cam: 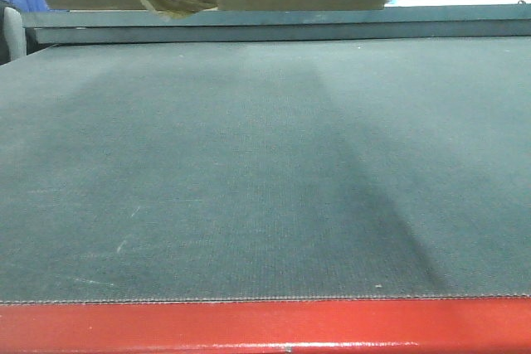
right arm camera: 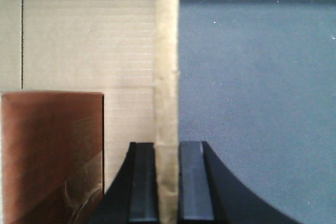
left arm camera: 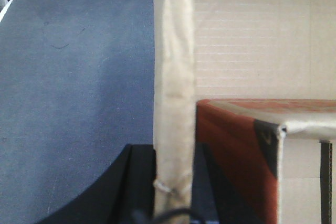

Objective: Stack two boxes on right shelf middle
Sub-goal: 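Lift the stacked boxes off the table with both grippers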

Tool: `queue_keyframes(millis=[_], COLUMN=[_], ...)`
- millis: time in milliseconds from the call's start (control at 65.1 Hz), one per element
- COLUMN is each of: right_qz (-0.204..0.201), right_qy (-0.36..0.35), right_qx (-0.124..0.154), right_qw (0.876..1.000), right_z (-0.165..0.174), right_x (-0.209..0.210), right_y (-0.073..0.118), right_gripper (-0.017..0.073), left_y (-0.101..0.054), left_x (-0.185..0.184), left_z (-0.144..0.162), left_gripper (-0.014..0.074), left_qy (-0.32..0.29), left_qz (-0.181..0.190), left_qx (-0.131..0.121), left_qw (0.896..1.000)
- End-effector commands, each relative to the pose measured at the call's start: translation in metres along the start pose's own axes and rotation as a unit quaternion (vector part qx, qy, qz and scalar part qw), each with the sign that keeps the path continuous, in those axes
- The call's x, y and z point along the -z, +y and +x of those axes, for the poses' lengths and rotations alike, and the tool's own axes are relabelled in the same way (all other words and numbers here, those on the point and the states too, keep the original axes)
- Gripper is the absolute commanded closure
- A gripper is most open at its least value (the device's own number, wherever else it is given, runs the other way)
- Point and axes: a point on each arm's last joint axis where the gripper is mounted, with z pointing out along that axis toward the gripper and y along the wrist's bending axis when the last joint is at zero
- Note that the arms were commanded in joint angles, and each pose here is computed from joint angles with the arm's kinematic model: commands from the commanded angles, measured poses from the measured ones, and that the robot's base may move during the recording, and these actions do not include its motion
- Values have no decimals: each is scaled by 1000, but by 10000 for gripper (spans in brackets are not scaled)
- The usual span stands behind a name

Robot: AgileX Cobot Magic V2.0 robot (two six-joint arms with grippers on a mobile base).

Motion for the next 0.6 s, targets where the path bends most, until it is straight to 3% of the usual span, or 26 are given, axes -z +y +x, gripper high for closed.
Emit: queue_keyframes(millis=[0, 584], right_qz=[-5, -5], right_qy=[-34, -34], right_qx=[6, 6], right_qw=[999, 999], right_z=[-7, -7], right_x=[3, 3], right_y=[0, 0], right_gripper=[713, 713], left_y=[1, 1], left_x=[5, 5], left_z=[-7, -7], left_gripper=[704, 704], left_qy=[-27, -27], left_qz=[10, 10], left_qx=[5, 5], left_qw=[1000, 1000])
